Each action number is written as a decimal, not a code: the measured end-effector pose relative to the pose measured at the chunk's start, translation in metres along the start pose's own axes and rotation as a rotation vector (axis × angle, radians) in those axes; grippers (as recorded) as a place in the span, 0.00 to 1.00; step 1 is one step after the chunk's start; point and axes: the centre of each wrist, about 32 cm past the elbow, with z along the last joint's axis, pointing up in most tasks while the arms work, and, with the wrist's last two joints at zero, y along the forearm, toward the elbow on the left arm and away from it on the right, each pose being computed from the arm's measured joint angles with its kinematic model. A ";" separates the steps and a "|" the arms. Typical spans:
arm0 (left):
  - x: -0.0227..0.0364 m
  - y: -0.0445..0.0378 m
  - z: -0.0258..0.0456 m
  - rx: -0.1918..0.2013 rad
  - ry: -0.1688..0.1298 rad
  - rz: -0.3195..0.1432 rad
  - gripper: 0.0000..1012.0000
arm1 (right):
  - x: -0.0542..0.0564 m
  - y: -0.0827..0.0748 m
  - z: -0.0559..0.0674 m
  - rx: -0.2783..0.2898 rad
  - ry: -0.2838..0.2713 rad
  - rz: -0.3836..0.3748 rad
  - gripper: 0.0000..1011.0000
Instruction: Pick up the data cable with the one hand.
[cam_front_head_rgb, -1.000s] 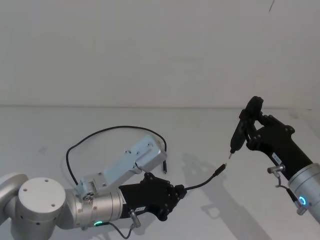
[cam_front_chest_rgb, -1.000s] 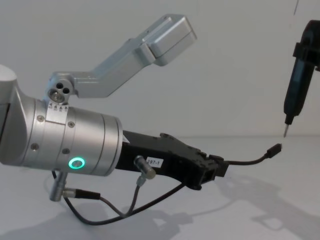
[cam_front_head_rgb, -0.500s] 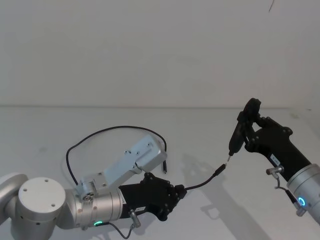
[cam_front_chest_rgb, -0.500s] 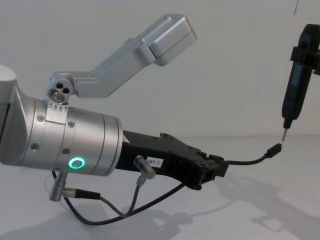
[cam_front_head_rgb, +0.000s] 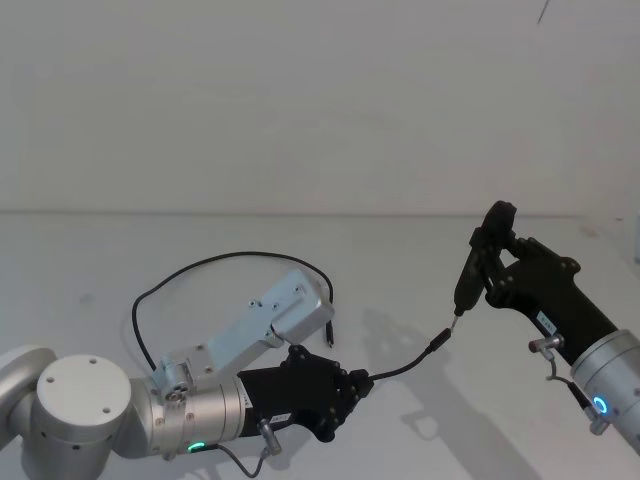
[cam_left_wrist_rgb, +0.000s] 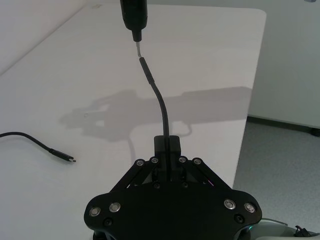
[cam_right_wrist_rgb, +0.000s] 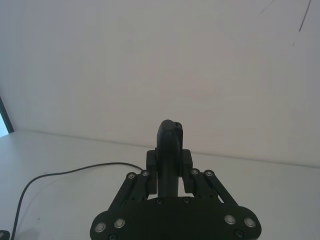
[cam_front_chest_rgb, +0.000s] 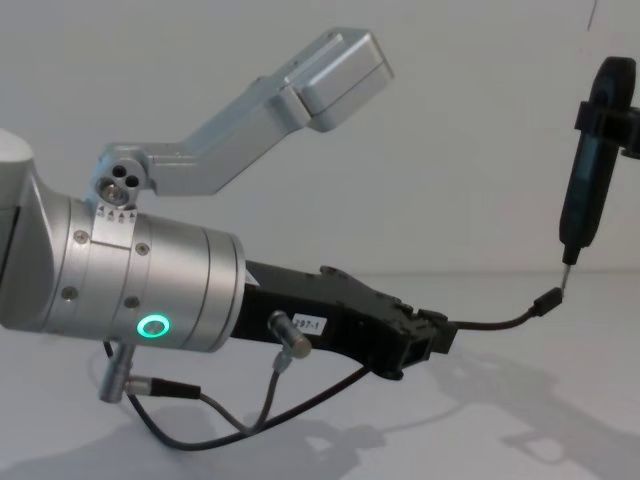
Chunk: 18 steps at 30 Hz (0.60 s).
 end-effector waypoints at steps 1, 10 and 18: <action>0.0000 0.0000 0.0000 0.000 0.000 0.000 0.04 | 0.000 0.000 0.000 0.000 0.000 0.001 0.28; 0.0000 0.0000 0.0000 0.000 0.000 0.000 0.04 | 0.000 0.000 0.000 -0.002 0.002 0.005 0.28; 0.0000 0.0000 0.0000 0.000 0.000 0.000 0.04 | 0.000 0.000 0.000 -0.002 0.003 0.006 0.28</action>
